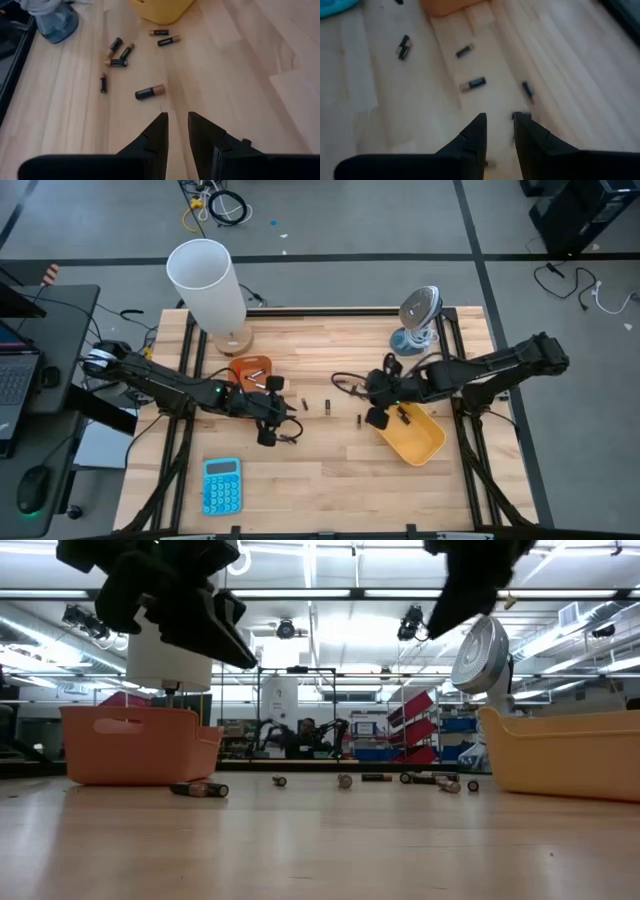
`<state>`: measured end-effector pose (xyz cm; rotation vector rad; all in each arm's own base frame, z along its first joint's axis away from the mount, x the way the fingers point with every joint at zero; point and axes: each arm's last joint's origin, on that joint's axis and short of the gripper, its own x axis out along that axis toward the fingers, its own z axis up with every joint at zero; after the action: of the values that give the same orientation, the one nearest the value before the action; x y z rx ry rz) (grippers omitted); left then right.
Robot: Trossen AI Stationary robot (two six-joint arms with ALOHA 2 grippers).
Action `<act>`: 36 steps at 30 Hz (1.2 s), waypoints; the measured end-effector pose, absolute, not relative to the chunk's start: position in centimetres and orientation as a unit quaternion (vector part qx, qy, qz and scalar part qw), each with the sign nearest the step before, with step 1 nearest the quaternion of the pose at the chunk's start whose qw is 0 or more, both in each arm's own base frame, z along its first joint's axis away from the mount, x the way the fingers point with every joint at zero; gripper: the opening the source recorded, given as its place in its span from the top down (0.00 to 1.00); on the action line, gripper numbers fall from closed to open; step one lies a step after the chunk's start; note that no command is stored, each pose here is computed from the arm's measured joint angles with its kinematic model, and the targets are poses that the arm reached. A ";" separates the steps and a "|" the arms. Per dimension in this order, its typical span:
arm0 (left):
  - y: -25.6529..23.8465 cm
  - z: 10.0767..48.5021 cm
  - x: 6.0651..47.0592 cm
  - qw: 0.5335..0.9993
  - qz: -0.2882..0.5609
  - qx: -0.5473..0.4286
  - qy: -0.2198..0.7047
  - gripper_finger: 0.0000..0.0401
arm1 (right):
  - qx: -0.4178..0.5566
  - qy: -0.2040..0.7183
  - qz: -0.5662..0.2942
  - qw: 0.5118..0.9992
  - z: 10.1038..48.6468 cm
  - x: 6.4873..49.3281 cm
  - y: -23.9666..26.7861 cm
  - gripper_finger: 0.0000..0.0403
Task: Sort batteries
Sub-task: Put the gold battery into the yellow bin
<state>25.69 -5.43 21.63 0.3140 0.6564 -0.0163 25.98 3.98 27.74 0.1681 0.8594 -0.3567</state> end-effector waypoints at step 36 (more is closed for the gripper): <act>-6.3 22.3 21.6 0.910 0.028 0.105 0.401 0.81 | -0.022 0.563 -0.141 0.814 20.2 37.0 -5.9 0.78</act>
<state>21.62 -6.33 22.32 0.2165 0.8273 0.0576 37.04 -5.85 20.24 -0.0478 1.2025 -0.3008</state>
